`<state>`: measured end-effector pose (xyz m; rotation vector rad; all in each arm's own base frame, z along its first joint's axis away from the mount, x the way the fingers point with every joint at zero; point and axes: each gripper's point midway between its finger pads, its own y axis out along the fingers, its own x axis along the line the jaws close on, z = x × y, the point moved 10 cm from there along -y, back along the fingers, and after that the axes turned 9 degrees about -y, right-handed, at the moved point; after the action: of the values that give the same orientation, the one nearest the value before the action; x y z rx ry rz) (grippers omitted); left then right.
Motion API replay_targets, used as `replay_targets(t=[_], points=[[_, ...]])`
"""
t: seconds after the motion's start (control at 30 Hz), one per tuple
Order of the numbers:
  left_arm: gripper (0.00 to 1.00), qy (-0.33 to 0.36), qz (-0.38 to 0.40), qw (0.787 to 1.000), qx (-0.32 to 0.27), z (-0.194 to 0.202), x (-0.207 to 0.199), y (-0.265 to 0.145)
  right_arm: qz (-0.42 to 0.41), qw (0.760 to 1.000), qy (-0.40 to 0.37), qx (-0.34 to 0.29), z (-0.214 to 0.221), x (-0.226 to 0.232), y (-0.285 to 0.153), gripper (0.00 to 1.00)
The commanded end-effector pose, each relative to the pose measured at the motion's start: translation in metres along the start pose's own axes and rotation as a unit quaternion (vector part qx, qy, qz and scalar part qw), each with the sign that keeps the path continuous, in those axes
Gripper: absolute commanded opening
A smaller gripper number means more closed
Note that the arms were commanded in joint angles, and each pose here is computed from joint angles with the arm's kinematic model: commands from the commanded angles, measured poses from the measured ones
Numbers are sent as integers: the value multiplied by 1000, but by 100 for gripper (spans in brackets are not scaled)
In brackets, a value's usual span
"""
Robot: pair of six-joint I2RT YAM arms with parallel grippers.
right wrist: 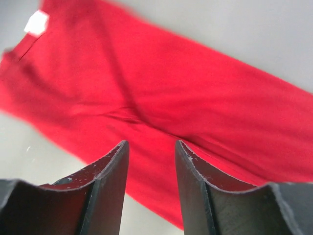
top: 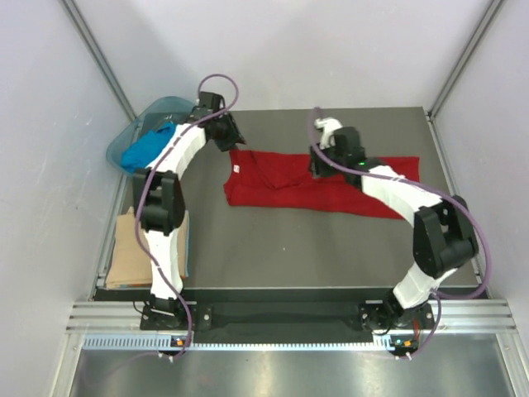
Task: Fold and stack the t-shirts
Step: Fold the tshirt
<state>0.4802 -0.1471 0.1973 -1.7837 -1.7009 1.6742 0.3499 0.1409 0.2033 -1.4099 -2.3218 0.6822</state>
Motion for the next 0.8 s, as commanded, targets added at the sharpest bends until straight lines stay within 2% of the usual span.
replay_targets(t=[0.0, 0.17, 0.33, 0.47, 0.77], points=[[43, -9, 11, 998, -67, -17, -2, -87, -30, 993, -106, -43, -25, 30, 20, 43], [43, -57, -10, 998, -40, 13, 45, -98, -49, 980, -187, -35, -26, 79, 45, 43], [43, -67, 22, 998, -4, 43, 59, -104, -69, 974, -216, -20, -19, 103, 67, 42], [43, -85, 47, 994, 55, 67, 72, -94, -82, 966, -244, -11, -9, 121, 82, 42], [42, -103, 33, 989, 96, 92, 96, -68, -83, 952, -293, 8, -3, 138, 99, 42]])
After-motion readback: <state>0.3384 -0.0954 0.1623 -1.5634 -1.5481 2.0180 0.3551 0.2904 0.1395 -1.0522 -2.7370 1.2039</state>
